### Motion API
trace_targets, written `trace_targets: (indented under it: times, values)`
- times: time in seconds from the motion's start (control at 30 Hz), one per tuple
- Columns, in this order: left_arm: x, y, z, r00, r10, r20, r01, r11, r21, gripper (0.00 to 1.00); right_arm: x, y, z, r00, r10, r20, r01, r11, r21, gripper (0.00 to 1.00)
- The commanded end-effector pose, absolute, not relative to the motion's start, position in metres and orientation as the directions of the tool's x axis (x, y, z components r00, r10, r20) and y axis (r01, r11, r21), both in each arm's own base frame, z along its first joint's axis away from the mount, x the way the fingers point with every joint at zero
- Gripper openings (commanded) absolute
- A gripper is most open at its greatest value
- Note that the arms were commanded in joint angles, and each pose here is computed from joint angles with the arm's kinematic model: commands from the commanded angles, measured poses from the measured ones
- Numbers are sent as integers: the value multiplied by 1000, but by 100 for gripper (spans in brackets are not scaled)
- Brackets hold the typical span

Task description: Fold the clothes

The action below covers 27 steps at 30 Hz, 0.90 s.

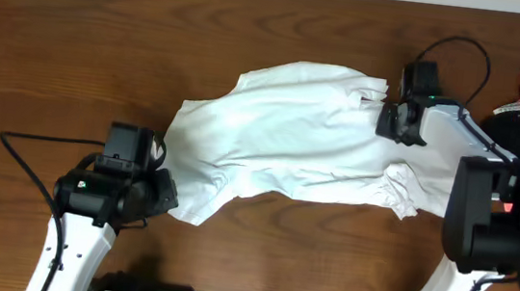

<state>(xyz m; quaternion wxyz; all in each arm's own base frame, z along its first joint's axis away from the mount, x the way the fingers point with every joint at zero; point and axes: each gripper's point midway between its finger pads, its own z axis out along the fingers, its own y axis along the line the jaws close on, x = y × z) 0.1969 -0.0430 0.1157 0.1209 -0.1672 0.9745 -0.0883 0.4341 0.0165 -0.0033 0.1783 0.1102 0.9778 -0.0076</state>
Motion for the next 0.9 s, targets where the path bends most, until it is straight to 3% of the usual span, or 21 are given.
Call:
trace_targets:
  times: [0.0,0.43,0.87]
  values:
    - [205,-43,122,-904,-356,-237,-304,925,-227,6,424,19,-51,-948,157,-277,157,987,22,1]
    - [226,-46,128,-880,-359,-310,-283,922,-263,6,501,28,-28,-815,40,-578,25,999,34,1]
    - [254,-49,96,-896,-357,-264,-297,924,-241,6,538,62,-27,-695,-103,-712,-149,989,3,1]
